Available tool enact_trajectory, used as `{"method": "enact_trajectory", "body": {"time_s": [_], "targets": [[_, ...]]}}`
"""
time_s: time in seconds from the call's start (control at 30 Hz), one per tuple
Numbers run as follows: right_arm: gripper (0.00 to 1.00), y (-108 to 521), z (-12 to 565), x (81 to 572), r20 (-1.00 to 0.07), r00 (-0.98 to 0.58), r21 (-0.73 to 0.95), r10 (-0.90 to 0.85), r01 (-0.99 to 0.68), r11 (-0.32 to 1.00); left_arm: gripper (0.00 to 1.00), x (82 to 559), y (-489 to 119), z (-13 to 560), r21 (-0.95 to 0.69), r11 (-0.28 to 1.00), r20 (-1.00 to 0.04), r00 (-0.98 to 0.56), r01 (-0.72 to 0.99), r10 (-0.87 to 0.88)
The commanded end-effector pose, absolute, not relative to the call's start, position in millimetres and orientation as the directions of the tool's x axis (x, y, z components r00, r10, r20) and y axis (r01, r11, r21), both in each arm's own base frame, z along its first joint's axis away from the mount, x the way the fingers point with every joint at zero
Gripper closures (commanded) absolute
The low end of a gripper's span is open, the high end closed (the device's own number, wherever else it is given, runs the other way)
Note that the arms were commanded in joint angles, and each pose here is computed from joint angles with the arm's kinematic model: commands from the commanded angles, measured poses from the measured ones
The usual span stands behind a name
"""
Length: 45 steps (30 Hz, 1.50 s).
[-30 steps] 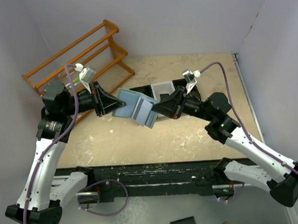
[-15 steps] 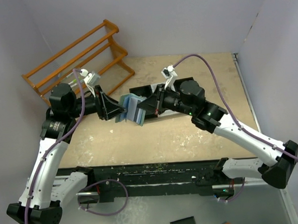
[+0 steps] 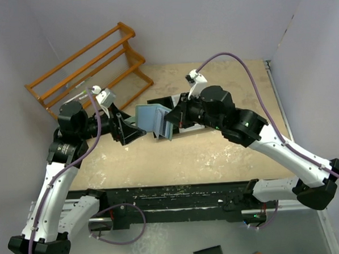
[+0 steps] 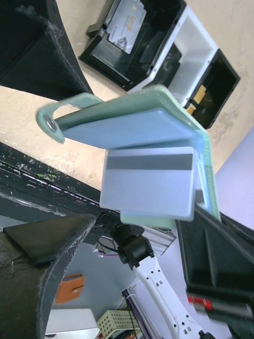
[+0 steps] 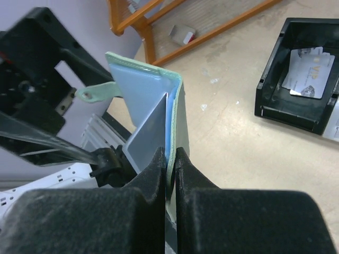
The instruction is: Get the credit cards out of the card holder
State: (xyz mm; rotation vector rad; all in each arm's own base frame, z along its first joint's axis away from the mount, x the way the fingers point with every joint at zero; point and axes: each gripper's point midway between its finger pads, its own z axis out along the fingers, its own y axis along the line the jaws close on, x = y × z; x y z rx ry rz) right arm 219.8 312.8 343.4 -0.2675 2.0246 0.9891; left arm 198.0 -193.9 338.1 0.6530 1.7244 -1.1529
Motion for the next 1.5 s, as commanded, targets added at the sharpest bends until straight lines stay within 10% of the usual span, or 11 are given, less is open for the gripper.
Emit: {"method": "enact_trajectory", "body": {"time_s": [0.0, 0.53, 0.97, 1.47], "targets": [[1.0, 313, 363, 220, -0.81, -0.572, 0.462, 0.13, -0.485, 0.742, 0.15, 196, -197, 332, -0.385, 0.384, -0.917, -0.394, 0.84, -0.058], [1.0, 307, 355, 216, -0.849, -0.525, 0.17, -0.06, -0.379, 0.91, 0.13, 177, -199, 324, -0.34, 0.313, -0.937, -0.35, 0.887, -0.026], [1.0, 329, 409, 151, -0.881, -0.473, 0.397, 0.017, -0.718, 0.572, 0.23, 200, -191, 314, -0.342, 0.432, -0.929, -0.37, 0.835, -0.02], [1.0, 316, 441, 127, -0.918, -0.392, 0.378, 0.054, -0.83, 0.41, 0.06, 127, -209, 350, -0.501, 0.013, -0.865, -0.501, 0.865, -0.028]]}}
